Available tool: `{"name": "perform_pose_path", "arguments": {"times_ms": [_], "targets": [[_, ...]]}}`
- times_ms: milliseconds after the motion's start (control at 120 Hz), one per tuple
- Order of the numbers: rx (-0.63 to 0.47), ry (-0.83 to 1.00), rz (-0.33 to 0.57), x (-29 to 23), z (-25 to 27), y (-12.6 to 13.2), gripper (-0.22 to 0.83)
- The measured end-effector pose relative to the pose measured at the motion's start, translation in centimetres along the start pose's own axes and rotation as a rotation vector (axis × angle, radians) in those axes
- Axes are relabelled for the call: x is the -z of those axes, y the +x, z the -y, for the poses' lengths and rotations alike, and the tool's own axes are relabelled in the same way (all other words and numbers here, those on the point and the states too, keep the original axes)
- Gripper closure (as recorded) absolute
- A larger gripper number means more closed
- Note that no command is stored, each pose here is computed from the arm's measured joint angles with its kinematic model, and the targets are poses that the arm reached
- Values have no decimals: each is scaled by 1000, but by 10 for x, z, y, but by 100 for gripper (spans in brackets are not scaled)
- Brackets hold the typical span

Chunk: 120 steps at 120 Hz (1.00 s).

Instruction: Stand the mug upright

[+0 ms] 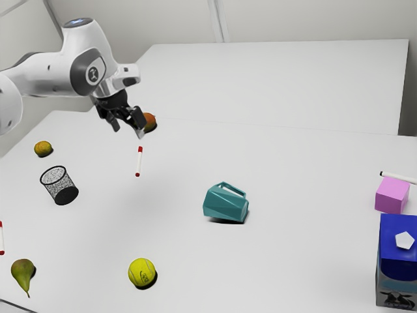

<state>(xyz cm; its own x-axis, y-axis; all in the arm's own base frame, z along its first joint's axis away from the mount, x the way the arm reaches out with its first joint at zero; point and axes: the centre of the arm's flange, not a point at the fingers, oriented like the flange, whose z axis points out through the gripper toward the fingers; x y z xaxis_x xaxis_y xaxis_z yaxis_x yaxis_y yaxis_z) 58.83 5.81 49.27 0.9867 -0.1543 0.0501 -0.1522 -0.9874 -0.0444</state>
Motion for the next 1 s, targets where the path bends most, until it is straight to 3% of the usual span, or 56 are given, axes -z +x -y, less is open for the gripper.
{"name": "perform_pose_path", "arguments": {"times_ms": [233, 650, 1000], "targets": [[61, -108, 12, -16, -11, -1, 0], [194, -493, 198, -121, -98, -11, 0], [278, -629, 219, -158, -135, 0, 0]]}}
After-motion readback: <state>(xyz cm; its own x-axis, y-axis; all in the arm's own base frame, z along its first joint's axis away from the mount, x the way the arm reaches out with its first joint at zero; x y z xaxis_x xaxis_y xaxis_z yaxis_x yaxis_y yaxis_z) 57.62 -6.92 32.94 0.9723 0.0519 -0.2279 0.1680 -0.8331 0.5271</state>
